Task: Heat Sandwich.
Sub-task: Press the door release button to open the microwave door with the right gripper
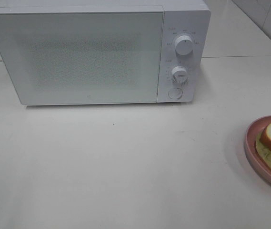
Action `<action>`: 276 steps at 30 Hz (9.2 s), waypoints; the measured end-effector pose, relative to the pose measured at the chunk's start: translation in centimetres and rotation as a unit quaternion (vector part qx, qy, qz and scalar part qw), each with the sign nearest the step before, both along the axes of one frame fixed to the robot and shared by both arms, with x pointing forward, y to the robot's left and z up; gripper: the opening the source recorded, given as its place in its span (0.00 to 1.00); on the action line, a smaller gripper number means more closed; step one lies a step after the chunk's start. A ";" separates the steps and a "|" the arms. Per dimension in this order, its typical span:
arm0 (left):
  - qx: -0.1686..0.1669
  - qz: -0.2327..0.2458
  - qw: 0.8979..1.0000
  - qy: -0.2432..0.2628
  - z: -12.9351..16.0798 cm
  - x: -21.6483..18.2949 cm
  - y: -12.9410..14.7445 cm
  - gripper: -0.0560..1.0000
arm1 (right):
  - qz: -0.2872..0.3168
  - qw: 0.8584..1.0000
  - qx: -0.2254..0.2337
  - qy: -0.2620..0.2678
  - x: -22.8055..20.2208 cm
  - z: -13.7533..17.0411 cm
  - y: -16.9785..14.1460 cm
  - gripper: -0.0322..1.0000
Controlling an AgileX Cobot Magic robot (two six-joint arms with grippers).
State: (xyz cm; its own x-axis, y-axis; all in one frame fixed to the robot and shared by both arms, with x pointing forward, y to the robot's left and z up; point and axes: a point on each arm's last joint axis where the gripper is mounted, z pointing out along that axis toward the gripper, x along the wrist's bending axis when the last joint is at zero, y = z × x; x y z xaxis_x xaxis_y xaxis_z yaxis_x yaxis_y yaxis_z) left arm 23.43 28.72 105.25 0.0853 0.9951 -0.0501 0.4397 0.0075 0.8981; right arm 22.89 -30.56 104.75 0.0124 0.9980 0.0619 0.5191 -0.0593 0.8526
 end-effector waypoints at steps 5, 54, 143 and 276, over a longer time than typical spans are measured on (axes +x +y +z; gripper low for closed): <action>0.000 0.000 1.000 0.000 0.0 0.0 0.0 0.99 | 0.000 1.000 0.000 0.000 0.0 0.0 0.0 0.77; 0.000 0.000 1.000 0.000 0.0 0.0 0.0 0.99 | 0.011 0.999 -0.009 0.042 8.9 2.1 1.0 0.77; 0.000 0.000 1.000 0.000 0.0 0.0 0.0 0.99 | 0.059 0.989 -0.078 -0.107 26.5 -12.9 15.2 0.76; 0.000 0.000 1.000 0.000 0.0 0.0 0.0 0.99 | -0.292 0.767 0.572 0.013 35.3 -19.6 16.3 0.05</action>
State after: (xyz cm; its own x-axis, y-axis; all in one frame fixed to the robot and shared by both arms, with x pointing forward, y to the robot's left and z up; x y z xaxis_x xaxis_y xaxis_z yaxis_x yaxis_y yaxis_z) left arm 23.43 28.72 105.25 0.0853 0.9951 -0.0501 0.4397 0.0075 0.8981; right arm 58.16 -14.29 85.13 0.4514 0.1151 0.8849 0.1354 -0.9890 0.0596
